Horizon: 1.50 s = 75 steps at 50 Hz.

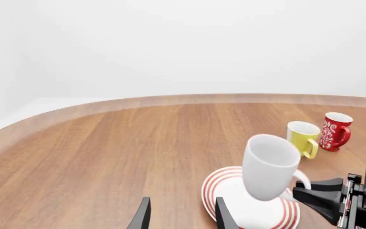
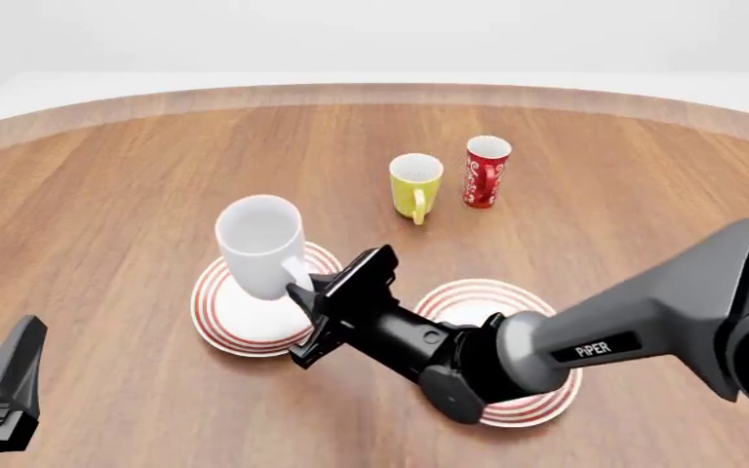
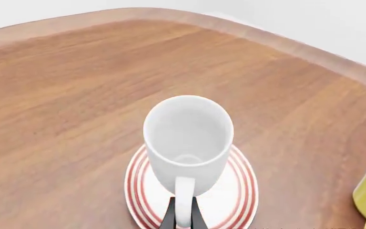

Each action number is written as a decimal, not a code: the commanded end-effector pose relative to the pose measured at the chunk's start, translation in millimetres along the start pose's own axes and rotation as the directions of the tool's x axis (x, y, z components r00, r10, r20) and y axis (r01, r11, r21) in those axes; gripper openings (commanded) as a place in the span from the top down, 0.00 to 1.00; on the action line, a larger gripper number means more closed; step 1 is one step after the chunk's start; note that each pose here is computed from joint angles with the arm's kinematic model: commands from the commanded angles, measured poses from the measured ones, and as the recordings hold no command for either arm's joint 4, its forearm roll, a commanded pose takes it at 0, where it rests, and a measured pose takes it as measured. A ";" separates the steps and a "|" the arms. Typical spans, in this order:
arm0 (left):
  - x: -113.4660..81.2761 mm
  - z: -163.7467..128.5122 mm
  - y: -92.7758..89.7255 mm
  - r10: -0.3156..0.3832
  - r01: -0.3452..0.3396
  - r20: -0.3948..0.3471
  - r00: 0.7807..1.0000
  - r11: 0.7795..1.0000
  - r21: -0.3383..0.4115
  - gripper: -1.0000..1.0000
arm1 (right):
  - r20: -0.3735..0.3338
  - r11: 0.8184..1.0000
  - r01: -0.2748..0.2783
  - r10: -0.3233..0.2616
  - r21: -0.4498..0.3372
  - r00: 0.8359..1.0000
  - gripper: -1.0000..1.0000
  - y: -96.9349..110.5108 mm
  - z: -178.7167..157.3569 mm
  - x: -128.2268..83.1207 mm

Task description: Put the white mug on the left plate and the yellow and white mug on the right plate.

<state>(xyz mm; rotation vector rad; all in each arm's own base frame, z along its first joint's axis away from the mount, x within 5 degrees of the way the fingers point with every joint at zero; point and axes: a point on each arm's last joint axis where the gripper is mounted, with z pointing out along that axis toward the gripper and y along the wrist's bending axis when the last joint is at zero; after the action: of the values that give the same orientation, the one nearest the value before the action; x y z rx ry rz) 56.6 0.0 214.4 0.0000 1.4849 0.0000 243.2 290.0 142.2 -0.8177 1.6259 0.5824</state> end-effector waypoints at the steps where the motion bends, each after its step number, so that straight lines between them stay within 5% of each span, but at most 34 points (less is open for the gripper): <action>1: 0.0 0.0 0.0 0.000 0.000 0.000 1.000 1.000 0.000 0.00 | -0.015 1.000 -0.010 0.010 0.007 1.000 1.00 -2.5 8.5 6.2; 49: 0.0 0.0 0.0 0.000 0.000 0.000 1.000 1.000 0.000 0.00 | -0.119 0.999 -0.030 0.032 0.020 0.992 1.00 -7.7 30.3 34.6; 50: 0.0 0.0 0.0 0.000 0.000 0.000 1.000 1.000 0.000 0.00 | -0.120 0.999 -0.029 0.032 0.022 0.992 0.00 -8.6 30.3 34.4; 75: 0.0 0.0 0.0 0.000 0.000 0.000 1.000 1.000 0.000 0.00 | -0.110 0.999 -0.026 0.028 0.024 0.994 0.00 -10.2 22.5 23.8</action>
<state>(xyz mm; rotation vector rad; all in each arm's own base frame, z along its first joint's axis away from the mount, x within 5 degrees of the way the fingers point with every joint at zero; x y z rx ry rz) 56.6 0.0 214.4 0.0000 1.4849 0.0000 263.7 301.2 107.4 -0.8348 1.7545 0.5480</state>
